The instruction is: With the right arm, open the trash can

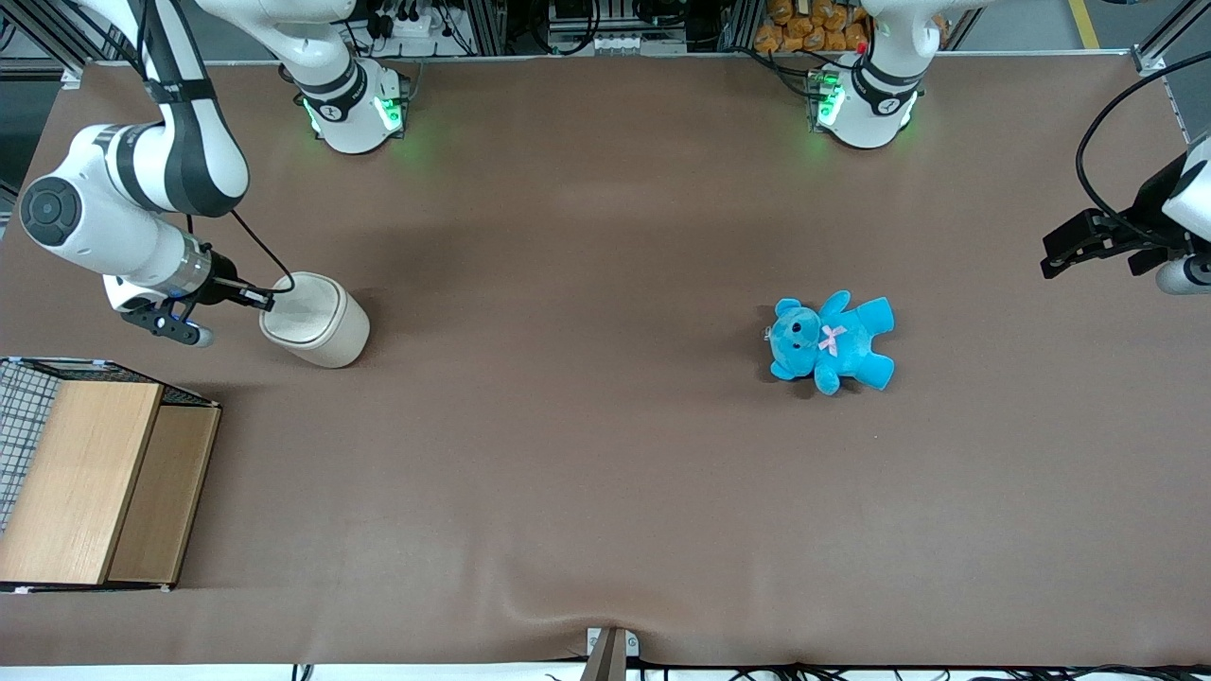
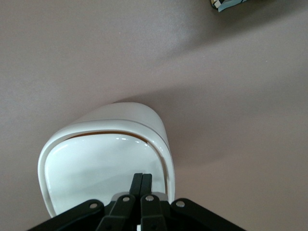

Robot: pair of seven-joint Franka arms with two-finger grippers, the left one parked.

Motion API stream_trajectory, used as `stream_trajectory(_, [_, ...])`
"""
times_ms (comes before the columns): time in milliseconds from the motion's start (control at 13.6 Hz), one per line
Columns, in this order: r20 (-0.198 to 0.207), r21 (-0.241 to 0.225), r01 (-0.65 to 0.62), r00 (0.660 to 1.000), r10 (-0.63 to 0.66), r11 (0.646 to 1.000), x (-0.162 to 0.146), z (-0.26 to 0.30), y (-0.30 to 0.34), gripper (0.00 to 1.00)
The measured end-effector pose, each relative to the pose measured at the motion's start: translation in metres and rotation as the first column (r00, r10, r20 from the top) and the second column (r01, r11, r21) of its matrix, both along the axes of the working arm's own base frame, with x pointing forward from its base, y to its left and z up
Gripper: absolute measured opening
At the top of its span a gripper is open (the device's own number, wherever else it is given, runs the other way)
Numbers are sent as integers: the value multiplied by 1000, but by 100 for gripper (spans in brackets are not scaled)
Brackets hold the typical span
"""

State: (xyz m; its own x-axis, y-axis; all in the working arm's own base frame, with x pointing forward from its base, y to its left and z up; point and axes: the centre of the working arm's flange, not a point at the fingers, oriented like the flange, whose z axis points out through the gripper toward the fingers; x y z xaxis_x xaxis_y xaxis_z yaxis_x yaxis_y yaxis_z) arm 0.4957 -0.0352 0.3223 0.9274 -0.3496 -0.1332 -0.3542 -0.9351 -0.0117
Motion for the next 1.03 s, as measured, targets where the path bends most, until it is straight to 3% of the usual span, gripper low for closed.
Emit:
stream_trajectory(807, [13, -4, 1, 1000, -1, 1000, -2, -14, 0, 1])
stream_trajectory(1028, [0, -2, -1, 1000, 1, 1000, -3, -13, 0, 1])
